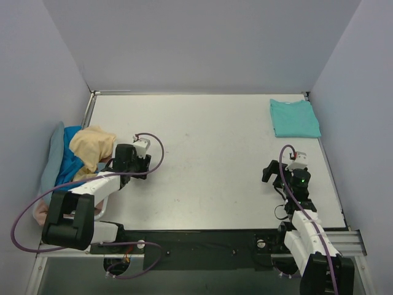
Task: Fold and stack the t-shirts
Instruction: Put the neatly folded tshirt into the corner of the board with the right arm
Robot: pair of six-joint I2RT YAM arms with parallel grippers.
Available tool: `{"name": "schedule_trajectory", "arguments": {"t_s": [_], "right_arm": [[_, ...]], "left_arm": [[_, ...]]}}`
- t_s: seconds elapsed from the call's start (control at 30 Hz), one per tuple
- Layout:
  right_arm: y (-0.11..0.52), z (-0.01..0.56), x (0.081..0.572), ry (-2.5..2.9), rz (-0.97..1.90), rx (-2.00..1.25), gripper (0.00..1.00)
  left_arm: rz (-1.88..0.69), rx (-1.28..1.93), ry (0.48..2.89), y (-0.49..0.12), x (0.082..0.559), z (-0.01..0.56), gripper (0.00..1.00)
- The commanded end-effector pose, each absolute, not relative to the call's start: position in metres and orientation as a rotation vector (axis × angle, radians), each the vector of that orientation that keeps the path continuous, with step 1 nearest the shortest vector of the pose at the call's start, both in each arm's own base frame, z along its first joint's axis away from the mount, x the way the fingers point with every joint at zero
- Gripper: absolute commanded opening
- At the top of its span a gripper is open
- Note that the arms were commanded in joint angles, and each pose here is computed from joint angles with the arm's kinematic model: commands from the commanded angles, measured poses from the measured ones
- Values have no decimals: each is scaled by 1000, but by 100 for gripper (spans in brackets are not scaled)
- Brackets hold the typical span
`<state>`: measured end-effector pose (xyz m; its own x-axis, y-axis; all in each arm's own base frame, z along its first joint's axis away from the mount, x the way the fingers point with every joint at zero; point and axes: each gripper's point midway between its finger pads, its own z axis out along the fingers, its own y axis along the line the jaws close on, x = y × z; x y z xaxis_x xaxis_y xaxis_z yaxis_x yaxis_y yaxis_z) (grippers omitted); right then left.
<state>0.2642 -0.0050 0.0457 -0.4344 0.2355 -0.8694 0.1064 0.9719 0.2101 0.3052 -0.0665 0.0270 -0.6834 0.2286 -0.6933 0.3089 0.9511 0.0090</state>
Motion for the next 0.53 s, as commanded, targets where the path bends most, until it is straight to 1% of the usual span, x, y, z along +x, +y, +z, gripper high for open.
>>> {"name": "schedule_trajectory", "arguments": {"t_s": [0.0, 0.5], "right_arm": [[-7, 61, 273, 1949, 142, 244, 100], [-7, 60, 274, 1960, 142, 246, 100]], "left_arm": [[-125, 309, 2289, -64, 321, 36, 59], [-140, 295, 2315, -65, 318, 32, 59]]}}
